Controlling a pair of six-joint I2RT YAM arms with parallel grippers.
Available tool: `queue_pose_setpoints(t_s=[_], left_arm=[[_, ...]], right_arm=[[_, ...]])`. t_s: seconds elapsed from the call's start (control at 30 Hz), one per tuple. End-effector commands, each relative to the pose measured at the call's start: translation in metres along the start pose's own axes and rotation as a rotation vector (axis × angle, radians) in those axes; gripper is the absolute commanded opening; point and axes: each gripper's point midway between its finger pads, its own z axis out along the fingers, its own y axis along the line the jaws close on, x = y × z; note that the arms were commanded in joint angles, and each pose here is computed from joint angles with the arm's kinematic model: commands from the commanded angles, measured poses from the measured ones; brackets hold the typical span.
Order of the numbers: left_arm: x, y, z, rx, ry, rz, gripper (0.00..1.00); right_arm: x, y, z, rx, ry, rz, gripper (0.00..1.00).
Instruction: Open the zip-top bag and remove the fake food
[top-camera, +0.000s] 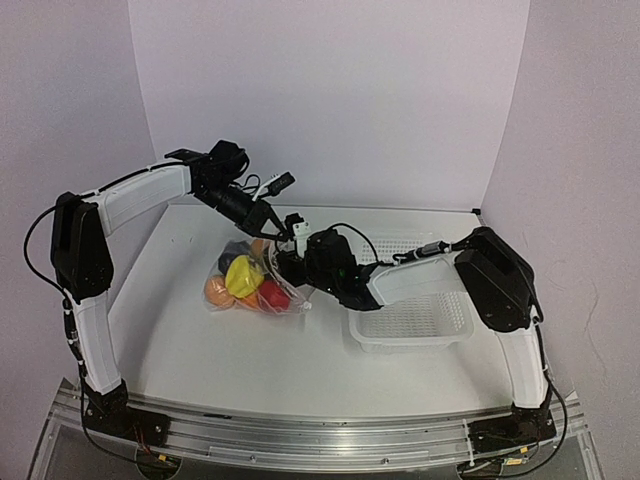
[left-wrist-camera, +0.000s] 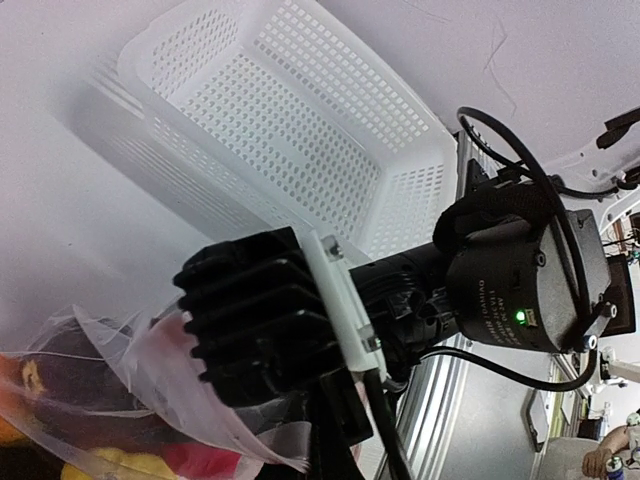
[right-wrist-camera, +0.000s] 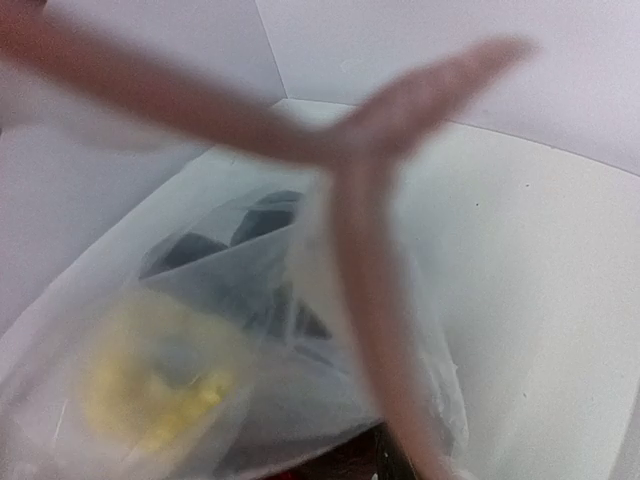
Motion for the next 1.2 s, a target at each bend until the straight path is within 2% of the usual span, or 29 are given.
queue_pose_setpoints(t_s=[0.0, 0.17, 0.23, 0.3, 0.37, 0.57, 0.67, 0.8, 0.93, 1.17], left_arm=[[-0.010, -0.036, -0.014, 0.100, -0.045, 0.062, 0.00], [0.002, -0.025, -0.006, 0.082, -0.028, 0.063, 0.00], [0.002, -0.020, -0.006, 0.062, -0.027, 0.073, 0.07], [-0.003, -0.022, -0.011, 0.058, -0.036, 0.096, 0.23], [-0.008, -0.023, -0.020, 0.051, -0.052, 0.124, 0.43], [-0.041, -0.008, -0.075, -0.047, -0.171, 0.203, 0.96], [-0.044, 0.026, -0.103, -0.159, -0.219, 0.134, 0.99], [-0.011, 0.114, -0.128, -0.356, -0.230, -0.125, 1.00], [0.033, 0.183, -0.116, -0.479, -0.117, -0.279, 1.00], [0.055, 0.226, -0.091, -0.503, -0.075, -0.335, 1.00]], right_arm=[[0.012, -0.017, 0.016, 0.079, 0.021, -0.008, 0.42], [0.019, -0.026, 0.023, 0.111, 0.024, 0.014, 0.48], [0.023, -0.031, 0.024, 0.118, 0.032, 0.024, 0.48], [0.025, -0.032, 0.024, 0.113, 0.038, 0.028, 0.49], [0.026, -0.030, 0.025, 0.100, 0.043, 0.028, 0.49], [0.028, -0.030, 0.028, 0.104, 0.047, 0.034, 0.50], [0.030, -0.035, 0.029, 0.116, 0.048, 0.045, 0.51], [0.028, -0.035, 0.030, 0.112, 0.047, 0.057, 0.53], [0.024, -0.034, 0.033, 0.113, 0.050, 0.058, 0.55], [0.023, -0.045, 0.043, 0.189, 0.085, 0.073, 0.63]])
